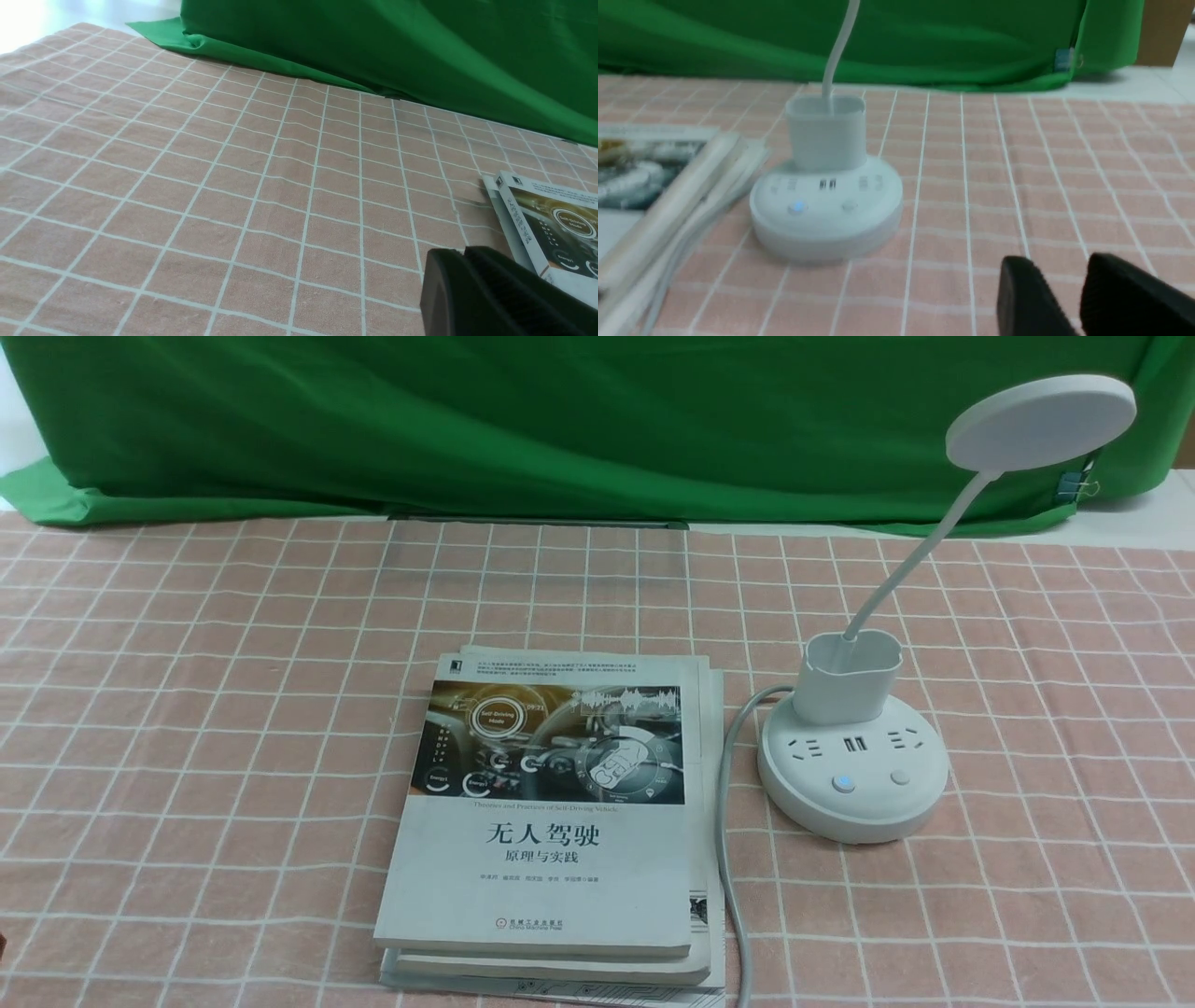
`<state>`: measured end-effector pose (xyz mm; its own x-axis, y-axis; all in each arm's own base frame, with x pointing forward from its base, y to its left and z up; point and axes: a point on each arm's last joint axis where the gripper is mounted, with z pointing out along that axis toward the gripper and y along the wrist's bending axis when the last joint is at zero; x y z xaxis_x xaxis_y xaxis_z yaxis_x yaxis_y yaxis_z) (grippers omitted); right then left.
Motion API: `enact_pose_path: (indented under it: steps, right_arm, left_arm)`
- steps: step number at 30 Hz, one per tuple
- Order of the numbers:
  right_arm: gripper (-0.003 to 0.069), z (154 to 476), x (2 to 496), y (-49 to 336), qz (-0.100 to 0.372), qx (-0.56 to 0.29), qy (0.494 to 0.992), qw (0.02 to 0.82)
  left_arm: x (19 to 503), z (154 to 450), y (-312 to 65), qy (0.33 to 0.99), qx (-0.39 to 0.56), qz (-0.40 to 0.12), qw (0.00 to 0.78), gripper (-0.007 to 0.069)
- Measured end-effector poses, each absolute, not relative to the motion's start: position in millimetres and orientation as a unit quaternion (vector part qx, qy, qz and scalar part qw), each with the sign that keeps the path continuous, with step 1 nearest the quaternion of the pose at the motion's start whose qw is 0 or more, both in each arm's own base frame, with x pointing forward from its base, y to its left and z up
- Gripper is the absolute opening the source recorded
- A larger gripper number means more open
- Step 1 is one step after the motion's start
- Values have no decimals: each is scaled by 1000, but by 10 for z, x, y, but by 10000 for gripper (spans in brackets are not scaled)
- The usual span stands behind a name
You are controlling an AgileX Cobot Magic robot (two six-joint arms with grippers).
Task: Turn on the table lamp on the pink coffee tablecloth with your hand.
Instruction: 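Press the button on the base of the white desk lamp with the right gripper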
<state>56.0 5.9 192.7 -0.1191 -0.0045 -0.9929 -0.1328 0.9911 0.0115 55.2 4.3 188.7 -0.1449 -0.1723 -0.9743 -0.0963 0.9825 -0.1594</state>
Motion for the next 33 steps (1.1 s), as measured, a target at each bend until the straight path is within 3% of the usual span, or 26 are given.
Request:
enact_pose_path:
  steps: [2,5,8,13,16,19,24,29,33]
  right_arm:
    - [244,1961,563,58,56,-6,735,676]
    - [244,2073,567,45,154,85,687,705]
    - [244,2142,562,32,210,147,648,717]
    - [210,2163,559,29,237,168,633,717]
    - [144,2182,574,56,232,158,670,687]
    - [72,2441,641,114,203,108,730,644]
    - [54,2869,962,252,145,3,850,507]
    - [54,2869,1435,372,101,-78,929,347]
    - [32,2751,1795,438,87,-106,950,280]
  left_arm:
    - [552,1887,43,756,-89,-29,648,19]
    - [552,1887,43,756,-89,-29,648,19]
    - [552,1887,43,756,-89,-29,648,19]
    - [552,1887,43,756,-89,-29,648,19]
    - [552,1887,43,756,-88,-29,648,19]
    - [552,1887,43,756,-88,-29,648,19]
    - [552,1887,43,756,-88,-29,648,19]
    - [552,1887,43,756,-88,-29,648,19]
    - [552,1887,43,756,-88,-29,648,19]
